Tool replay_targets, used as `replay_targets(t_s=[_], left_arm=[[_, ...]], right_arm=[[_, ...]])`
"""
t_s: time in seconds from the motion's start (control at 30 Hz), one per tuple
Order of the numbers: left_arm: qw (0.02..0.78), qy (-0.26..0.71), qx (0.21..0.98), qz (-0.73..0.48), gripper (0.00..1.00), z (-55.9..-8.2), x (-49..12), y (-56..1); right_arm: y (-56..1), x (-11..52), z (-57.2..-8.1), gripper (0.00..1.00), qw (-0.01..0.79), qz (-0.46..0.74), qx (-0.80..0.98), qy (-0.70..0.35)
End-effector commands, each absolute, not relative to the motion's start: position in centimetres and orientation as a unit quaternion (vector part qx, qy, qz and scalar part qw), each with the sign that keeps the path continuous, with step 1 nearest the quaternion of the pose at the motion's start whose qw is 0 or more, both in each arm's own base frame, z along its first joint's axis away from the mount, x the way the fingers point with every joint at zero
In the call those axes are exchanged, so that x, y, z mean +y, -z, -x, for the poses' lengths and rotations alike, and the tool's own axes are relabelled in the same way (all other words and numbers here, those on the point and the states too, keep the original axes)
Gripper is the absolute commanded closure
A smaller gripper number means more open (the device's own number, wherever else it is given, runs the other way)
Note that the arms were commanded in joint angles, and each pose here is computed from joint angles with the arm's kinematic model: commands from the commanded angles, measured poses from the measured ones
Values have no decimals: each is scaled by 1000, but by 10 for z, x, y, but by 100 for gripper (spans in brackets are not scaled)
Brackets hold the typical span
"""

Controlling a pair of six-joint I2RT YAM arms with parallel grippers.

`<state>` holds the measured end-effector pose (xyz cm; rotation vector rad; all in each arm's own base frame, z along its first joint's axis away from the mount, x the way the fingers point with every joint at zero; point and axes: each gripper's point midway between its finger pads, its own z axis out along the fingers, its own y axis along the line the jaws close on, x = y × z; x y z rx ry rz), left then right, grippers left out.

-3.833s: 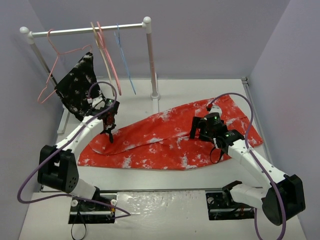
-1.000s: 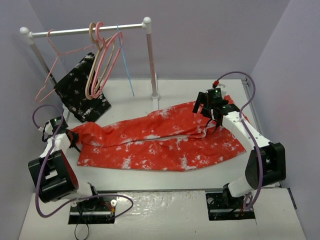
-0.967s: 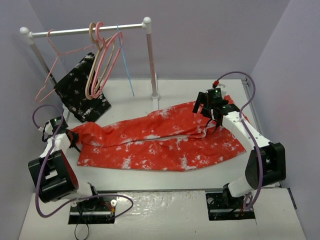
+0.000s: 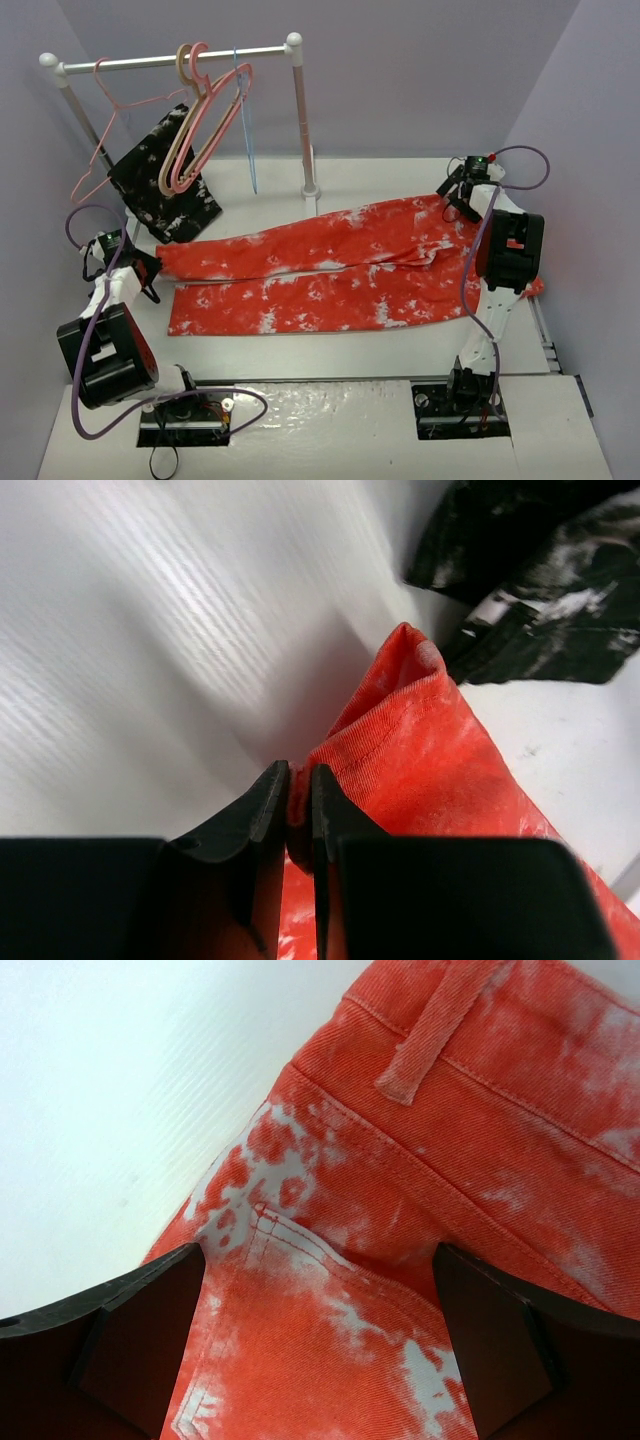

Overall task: Place the trousers on the hanger
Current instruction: Fold the trousers

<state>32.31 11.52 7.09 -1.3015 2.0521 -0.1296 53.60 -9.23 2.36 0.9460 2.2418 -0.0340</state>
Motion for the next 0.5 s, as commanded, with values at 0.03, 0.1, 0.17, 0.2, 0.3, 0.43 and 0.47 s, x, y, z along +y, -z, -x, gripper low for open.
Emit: replay_targets(t_s=[0.03, 0.1, 0.17, 0.2, 0.3, 0.43, 0.47], left_arm=[[399, 92, 770, 490, 96, -351, 115, -95], [405, 95, 766, 490, 95, -354, 115, -94], [415, 100, 762, 487, 95, -359, 116, -95], [420, 106, 762, 481, 94, -364, 115, -96], [424, 119, 765, 470, 89, -375, 114, -91], [426, 123, 771, 457, 72, -387, 116, -87], [432, 124, 771, 452, 59, -390, 118, -93]], right_arm=[[8, -141, -502, 3, 296, -403, 864, 62], [4, -151, -501, 3, 299, -409, 860, 64], [-2, -155, -502, 3, 304, -412, 857, 58], [-10, -155, -505, 3, 311, -408, 857, 56], [-33, -149, -516, 3, 333, -389, 858, 42], [-90, -120, -531, 3, 383, -347, 856, 11], [-100, -114, -530, 3, 391, -336, 857, 10]])
